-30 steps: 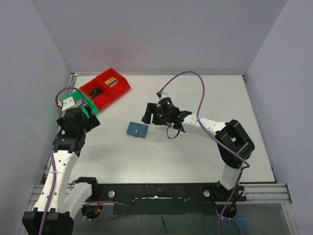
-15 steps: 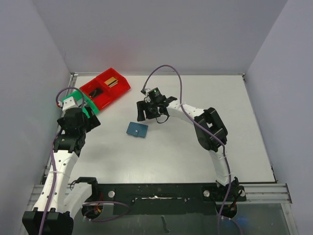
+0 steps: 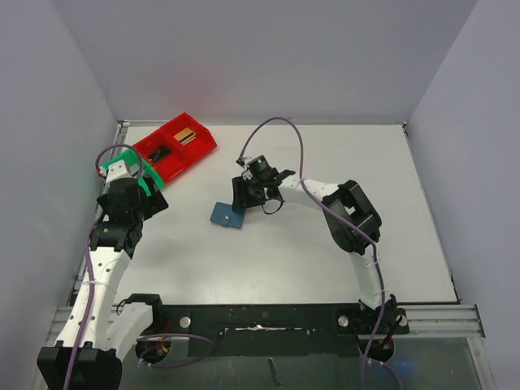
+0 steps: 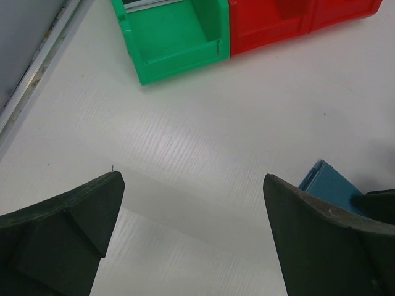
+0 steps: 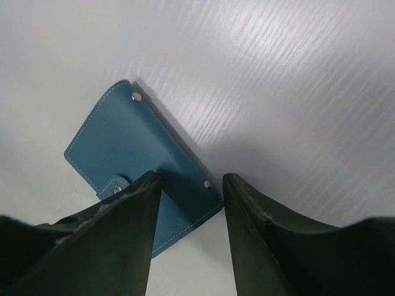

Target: Take the credit cards out of the card holder

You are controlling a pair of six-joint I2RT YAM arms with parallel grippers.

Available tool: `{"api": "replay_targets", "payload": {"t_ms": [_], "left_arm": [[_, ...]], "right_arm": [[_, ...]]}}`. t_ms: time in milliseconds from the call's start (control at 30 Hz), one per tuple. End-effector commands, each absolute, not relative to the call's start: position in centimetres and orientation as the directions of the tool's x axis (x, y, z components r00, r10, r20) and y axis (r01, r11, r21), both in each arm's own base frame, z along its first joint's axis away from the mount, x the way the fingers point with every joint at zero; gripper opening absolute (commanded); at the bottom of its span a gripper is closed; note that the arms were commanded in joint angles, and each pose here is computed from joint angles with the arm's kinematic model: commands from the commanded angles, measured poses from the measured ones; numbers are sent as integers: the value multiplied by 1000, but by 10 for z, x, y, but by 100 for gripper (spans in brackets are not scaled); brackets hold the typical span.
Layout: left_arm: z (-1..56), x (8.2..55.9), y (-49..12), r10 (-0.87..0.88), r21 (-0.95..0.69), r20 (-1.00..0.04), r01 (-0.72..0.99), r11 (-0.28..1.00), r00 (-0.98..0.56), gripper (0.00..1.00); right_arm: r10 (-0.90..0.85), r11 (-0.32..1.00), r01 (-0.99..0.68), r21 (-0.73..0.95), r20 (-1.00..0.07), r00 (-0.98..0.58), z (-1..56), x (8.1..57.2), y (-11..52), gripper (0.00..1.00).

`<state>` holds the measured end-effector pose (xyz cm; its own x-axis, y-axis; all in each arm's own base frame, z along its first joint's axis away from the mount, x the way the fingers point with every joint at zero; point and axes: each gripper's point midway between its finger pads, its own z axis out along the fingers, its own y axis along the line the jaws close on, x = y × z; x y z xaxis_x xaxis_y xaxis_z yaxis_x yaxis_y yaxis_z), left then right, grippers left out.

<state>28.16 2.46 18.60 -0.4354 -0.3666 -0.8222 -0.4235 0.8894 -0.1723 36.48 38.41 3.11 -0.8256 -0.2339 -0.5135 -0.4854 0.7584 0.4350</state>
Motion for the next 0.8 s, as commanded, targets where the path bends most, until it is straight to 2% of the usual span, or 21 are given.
{"api": "replay_targets", "payload": {"t_ms": [0, 233, 400, 567, 700, 767], "left_arm": [[197, 293, 21, -353, -194, -843, -384, 903, -405, 96], [184, 298, 3, -349, -218, -809, -310, 925, -473, 96], [169, 299, -41, -400, -368, -720, -176, 913, -567, 94], [153, 287, -110, -470, -580, -578, -69, 812, -667, 88], [138, 267, -173, -418, -619, -524, -5, 785, -742, 87], [118, 259, -189, -422, -618, -483, -42, 785, -767, 83]], "right_arm": [[-229, 800, -446, 402, -482, -846, 26, 327, 383, 42], [-140, 808, -356, 469, -435, -890, 30, 265, 376, 32], [-84, 789, -315, 528, -416, -906, 44, 235, 368, 30], [-37, 777, -301, 553, -436, -899, 69, 226, 356, 39], [42, 781, -270, 563, -479, -877, 91, 240, 343, 51], [92, 780, -230, 582, -470, -878, 95, 253, 332, 50]]}}
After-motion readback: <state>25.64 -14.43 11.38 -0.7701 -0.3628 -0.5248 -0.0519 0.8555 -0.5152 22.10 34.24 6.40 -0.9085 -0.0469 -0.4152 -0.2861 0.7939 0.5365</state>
